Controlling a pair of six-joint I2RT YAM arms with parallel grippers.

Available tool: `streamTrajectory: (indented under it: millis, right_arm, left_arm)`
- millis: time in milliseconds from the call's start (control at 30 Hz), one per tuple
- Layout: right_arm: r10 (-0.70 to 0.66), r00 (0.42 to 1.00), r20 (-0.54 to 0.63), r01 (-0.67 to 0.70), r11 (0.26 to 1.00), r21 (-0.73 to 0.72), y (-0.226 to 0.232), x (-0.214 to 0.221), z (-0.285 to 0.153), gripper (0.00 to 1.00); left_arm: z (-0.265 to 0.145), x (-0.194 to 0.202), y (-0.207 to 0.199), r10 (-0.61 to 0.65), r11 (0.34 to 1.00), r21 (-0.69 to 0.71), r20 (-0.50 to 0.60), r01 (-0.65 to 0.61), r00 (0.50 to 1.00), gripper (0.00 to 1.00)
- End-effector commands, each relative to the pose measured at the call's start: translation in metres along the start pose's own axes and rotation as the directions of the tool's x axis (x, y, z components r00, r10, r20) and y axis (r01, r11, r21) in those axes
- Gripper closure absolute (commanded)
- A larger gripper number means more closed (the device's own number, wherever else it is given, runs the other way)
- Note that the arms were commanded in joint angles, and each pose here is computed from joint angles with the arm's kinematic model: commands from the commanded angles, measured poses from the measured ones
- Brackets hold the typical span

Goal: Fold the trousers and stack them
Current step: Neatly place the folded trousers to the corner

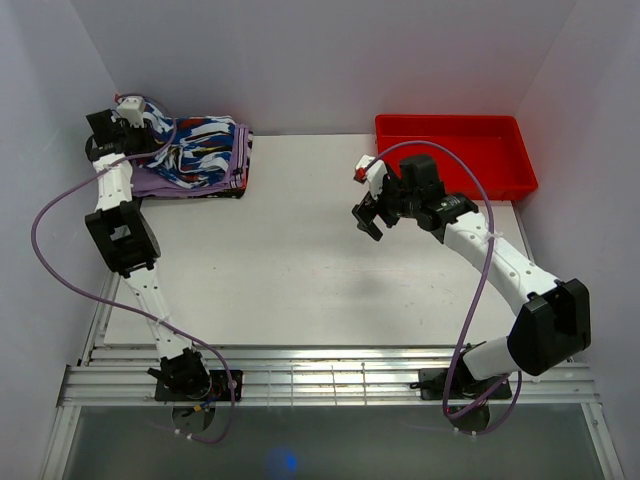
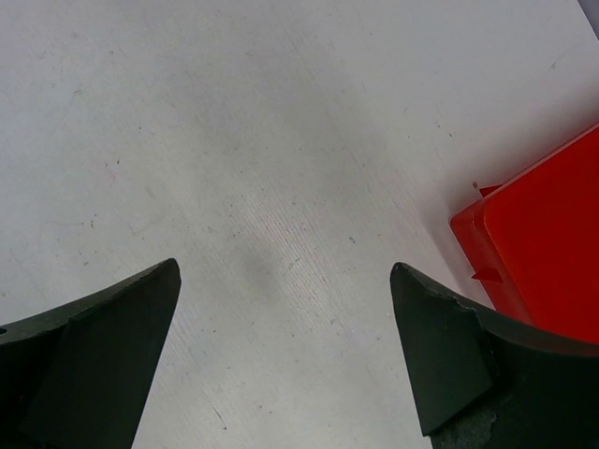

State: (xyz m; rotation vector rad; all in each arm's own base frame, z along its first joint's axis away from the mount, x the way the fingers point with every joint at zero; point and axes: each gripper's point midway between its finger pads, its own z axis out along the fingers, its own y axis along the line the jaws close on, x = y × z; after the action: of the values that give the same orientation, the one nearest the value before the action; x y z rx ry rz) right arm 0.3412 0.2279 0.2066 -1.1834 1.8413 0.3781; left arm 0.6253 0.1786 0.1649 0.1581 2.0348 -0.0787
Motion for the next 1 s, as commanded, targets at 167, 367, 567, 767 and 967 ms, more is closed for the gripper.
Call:
streamTrajectory:
  millis: [167, 367, 567, 767, 967]
  right_arm:
    - [-0.023, 0.998, 0.051, 0.023, 1.0, -0.003, -0.002, -0.023, -0.006, 0.02]
    - [-0.03, 0.998, 0.054, 0.03, 1.0, 0.003, -0.002, -0.023, -0.008, 0.03]
    - [-0.048, 0.998, 0.05, 0.048, 0.999, 0.003, 0.001, -0.017, -0.01, 0.03]
    - [-0.051, 0.998, 0.028, 0.052, 0.998, -0.025, 0.009, -0.002, -0.006, 0.03]
    - [-0.028, 1.0, 0.012, 0.028, 0.998, -0.058, 0.015, 0.005, 0.0, 0.01]
  left_arm:
    - [-0.04, -0.05, 0.034, 0.063, 0.984, -0.168, 0.065, -0.051, 0.996, 0.11]
    - [-0.096, -0.093, 0.031, 0.077, 0.984, -0.168, 0.113, -0.057, 0.991, 0.02]
    - [-0.165, -0.116, 0.041, 0.034, 0.984, -0.18, 0.178, -0.002, 0.983, 0.02]
    - [-0.191, -0.128, 0.011, 0.018, 1.0, 0.007, 0.239, -0.02, 0.971, 0.06]
    - [-0.15, -0.102, -0.024, -0.088, 0.978, 0.202, 0.176, 0.052, 0.98, 0.37]
